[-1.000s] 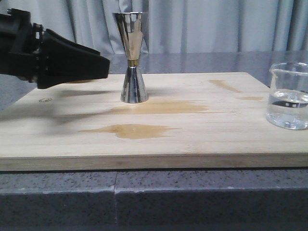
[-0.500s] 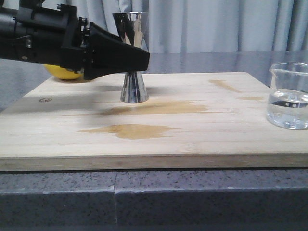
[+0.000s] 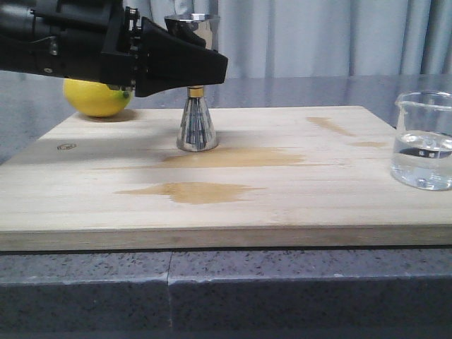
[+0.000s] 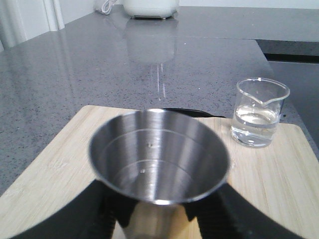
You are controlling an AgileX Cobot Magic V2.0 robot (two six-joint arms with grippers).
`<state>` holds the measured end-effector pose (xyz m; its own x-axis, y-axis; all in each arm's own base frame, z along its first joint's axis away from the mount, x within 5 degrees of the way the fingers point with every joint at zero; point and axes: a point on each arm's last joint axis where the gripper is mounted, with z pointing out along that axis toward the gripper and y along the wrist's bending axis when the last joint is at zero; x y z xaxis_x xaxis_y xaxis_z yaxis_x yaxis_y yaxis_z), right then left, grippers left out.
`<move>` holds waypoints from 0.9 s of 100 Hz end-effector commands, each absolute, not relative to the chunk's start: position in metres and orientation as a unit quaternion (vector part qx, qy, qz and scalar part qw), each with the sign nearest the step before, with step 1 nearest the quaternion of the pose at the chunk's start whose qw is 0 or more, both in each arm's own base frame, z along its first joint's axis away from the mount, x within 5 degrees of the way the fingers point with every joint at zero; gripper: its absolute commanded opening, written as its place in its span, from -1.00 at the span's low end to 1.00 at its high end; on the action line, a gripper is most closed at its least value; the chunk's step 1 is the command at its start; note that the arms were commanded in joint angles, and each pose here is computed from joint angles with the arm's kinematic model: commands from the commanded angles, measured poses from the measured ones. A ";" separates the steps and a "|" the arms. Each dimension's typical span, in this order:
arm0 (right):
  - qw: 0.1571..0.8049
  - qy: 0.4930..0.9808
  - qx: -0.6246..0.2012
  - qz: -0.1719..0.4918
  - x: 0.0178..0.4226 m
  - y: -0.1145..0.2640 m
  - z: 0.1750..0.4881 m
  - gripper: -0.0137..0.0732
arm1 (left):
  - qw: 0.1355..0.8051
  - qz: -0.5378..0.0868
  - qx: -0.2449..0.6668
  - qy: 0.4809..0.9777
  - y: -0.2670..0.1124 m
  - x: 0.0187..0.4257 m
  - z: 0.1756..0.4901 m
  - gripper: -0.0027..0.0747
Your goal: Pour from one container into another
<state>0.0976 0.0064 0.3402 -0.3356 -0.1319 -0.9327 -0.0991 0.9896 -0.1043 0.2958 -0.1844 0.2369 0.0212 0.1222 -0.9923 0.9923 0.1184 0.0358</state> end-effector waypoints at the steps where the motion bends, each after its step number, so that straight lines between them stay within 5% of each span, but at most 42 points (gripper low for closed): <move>1: 0.611 0.788 -0.069 -0.019 0.101 0.006 0.356 0.52 | 0.539 -0.470 0.483 0.505 -0.188 0.291 0.266 -0.20; 90: 0.612 0.789 -0.064 -0.006 0.101 0.007 0.357 0.52 | 0.536 -0.498 0.465 0.500 -0.191 0.299 0.290 -0.20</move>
<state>0.0976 0.0066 0.3403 -0.3353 -0.1273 -0.9335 -0.1003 0.9900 -0.0990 0.3050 -0.1876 0.2528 -0.0458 0.0905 -0.9948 0.9912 0.1281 -0.0339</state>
